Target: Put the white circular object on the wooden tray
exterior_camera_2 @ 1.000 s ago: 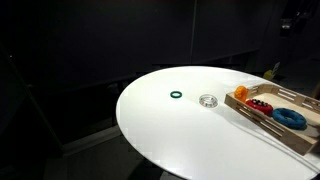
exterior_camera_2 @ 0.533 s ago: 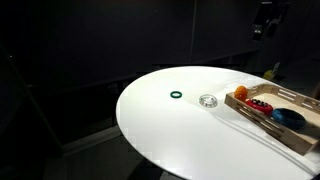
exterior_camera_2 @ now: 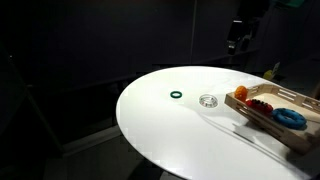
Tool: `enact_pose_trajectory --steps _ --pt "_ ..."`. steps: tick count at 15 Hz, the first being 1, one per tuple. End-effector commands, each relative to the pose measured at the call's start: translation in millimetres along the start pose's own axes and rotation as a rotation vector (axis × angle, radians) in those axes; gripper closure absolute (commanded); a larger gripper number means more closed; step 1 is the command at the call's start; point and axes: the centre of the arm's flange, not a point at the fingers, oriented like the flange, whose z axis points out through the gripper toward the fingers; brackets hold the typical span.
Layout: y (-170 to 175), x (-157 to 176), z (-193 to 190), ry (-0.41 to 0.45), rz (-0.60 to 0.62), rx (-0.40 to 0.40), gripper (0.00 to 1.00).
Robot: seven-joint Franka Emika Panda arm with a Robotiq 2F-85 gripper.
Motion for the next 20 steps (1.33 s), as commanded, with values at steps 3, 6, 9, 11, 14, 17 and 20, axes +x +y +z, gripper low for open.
enact_pose_trajectory --steps 3,6,9,11,14,17,20 --pt "-27.4 24.6 36.9 -0.022 -0.035 0.002 0.0" --pt "-35.2 25.3 63.7 -0.055 -0.046 -0.006 0.0" --pt "-36.2 27.0 87.5 -0.08 -0.043 -0.015 0.0" --pt "-34.2 28.4 100.1 -0.086 -0.038 -0.046 0.0" --pt "-32.9 29.5 112.5 -0.113 -0.029 -0.055 0.0" --pt "-31.1 22.0 118.4 -0.121 -0.045 -0.039 0.0" --pt "-31.1 21.7 119.7 -0.124 -0.045 -0.038 0.0"
